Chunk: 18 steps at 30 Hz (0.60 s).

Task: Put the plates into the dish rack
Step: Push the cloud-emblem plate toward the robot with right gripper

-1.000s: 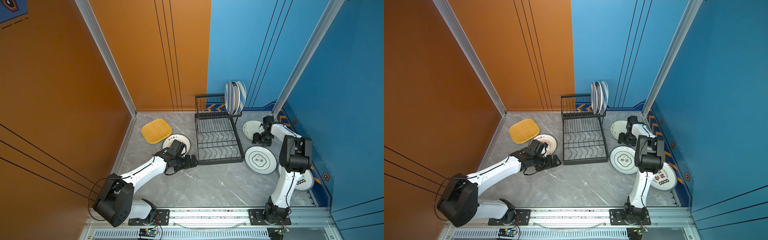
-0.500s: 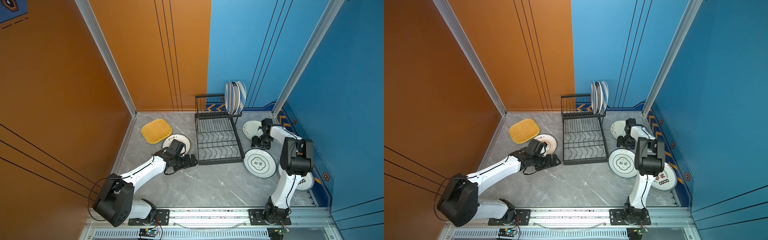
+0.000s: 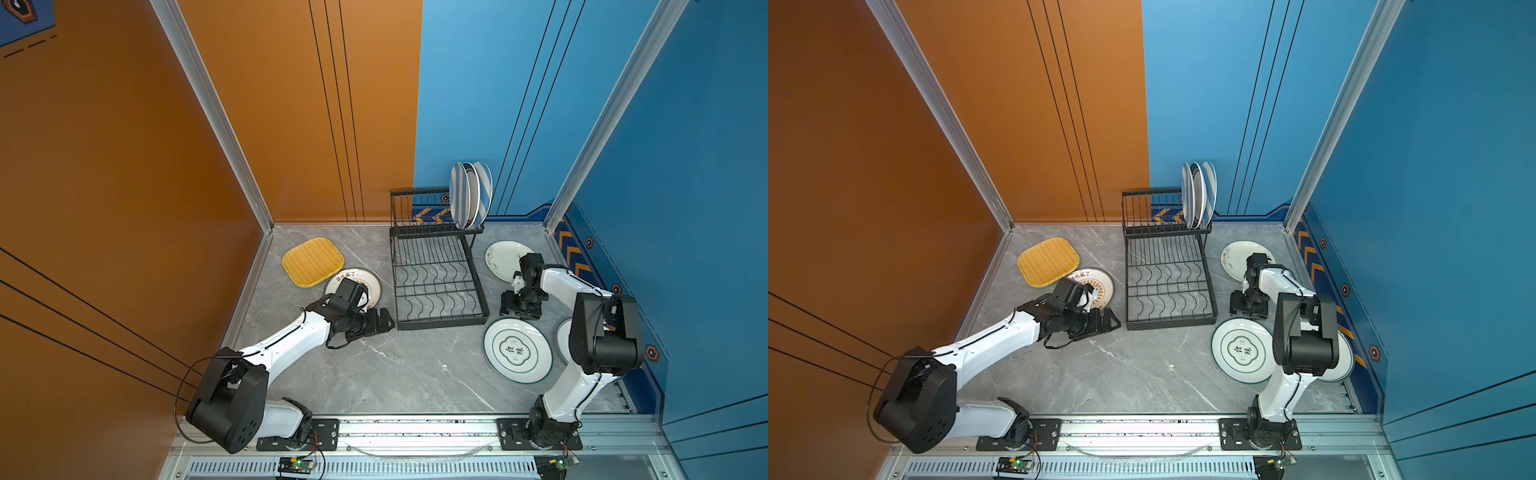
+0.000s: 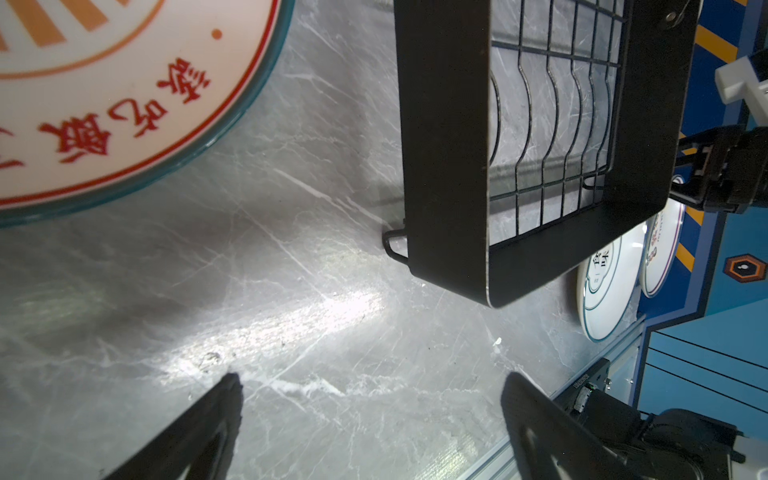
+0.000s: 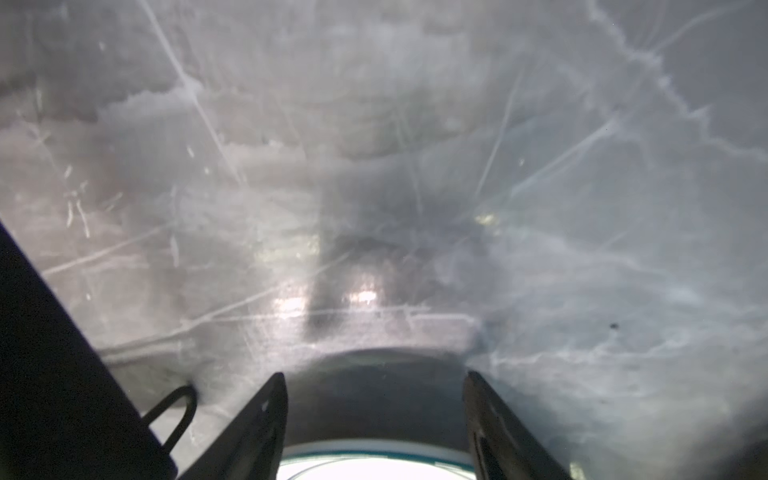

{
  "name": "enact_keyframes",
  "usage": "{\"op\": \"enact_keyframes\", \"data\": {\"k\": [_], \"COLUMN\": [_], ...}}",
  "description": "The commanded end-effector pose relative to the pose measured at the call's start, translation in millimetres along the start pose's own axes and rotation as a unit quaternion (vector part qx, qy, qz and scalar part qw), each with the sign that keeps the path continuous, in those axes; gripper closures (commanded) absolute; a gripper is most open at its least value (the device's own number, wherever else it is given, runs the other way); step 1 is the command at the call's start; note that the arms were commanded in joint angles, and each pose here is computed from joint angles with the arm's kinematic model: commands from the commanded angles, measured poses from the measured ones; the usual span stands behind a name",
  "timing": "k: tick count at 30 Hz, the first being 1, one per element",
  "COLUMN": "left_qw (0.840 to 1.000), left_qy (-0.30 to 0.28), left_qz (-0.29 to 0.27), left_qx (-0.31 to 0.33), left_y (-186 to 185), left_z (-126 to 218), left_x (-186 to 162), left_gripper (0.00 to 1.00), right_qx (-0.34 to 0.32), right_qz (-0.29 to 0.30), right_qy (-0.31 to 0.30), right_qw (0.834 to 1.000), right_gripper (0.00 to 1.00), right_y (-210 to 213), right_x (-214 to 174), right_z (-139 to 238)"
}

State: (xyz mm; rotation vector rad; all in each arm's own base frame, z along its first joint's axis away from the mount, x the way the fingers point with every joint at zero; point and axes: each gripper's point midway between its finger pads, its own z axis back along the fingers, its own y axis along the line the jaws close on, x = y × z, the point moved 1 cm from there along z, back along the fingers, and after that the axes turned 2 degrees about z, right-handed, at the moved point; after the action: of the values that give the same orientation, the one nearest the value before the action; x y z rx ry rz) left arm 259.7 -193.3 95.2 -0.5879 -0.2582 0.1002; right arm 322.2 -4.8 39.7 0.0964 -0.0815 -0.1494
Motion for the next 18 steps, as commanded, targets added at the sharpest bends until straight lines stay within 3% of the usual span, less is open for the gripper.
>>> {"op": "enact_keyframes", "data": {"k": [1, 7, 15, 18], "left_qw": [1.000, 1.000, 0.999, 0.999], "left_qy": [0.013, 0.025, 0.037, 0.043], "left_qz": [-0.010, -0.013, -0.017, -0.019], "left_qx": [-0.010, -0.013, -0.019, -0.020], "left_y": [2, 3, 2, 1], "left_z": [1, -3, -6, -9], "left_x": [-7, -9, -10, -11], "left_gripper": [0.02, 0.02, 0.02, 0.02], "right_qx": [0.021, 0.034, 0.033, 0.055], "right_qz": [-0.015, -0.030, -0.166, -0.202], "right_qy": [0.028, 0.039, -0.054, -0.054], "right_qw": [0.999, 0.998, 0.984, 0.976], "right_gripper": [0.32, 0.29, 0.03, 0.00], "right_y": [15, 26, -30, -44], "right_x": [-26, -47, -53, -64], "right_z": [3, 6, 47, 47]}}
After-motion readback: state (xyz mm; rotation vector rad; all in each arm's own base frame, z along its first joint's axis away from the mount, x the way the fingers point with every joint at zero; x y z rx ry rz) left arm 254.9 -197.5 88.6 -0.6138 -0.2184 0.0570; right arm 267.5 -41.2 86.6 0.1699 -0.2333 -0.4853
